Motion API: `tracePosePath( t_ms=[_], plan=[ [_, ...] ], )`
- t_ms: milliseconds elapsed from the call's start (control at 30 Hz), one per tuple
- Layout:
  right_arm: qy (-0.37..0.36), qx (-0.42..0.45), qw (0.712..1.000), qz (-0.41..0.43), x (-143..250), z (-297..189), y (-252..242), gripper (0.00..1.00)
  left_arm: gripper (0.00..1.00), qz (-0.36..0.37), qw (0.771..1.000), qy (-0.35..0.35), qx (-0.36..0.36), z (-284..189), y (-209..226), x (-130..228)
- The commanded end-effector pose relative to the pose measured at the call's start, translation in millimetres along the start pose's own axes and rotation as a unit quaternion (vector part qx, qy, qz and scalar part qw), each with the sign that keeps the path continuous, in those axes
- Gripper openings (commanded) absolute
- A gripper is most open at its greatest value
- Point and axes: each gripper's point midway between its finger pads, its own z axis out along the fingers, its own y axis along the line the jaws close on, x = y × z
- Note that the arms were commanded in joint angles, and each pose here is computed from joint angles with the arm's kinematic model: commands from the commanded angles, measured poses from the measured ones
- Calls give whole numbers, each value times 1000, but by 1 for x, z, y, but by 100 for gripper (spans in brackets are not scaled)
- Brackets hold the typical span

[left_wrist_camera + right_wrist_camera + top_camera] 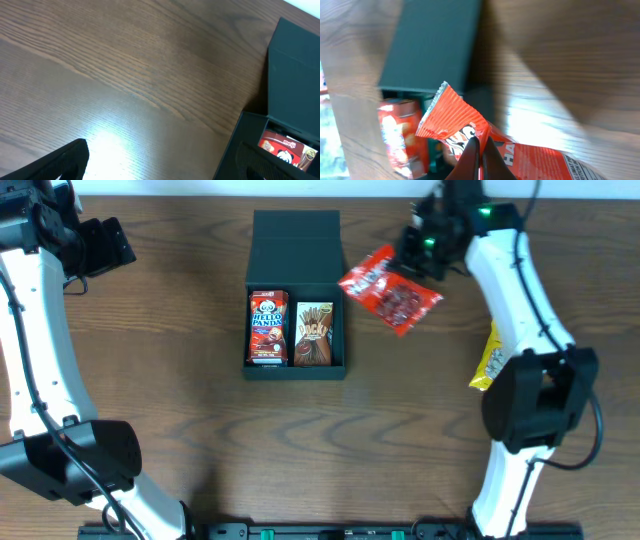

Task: Pack container
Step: 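Lower the red bag into the black box over the Pocky box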

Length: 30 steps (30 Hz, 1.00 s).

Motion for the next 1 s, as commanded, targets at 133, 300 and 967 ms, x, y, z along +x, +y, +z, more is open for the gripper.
tracePosePath(
  t_ms=[133,300,967],
  plan=[
    [-34,-3,999,37,22,-7,82,1,95,-2,1000,7,-5,5,3,2],
    [-60,34,985,161,35,4,93,2,95,-2,1000,8,-5,5,3,2],
    [-100,89,897,420,70,27,96,2,95,-2,1000,8,1,5,1,2]
  ],
)
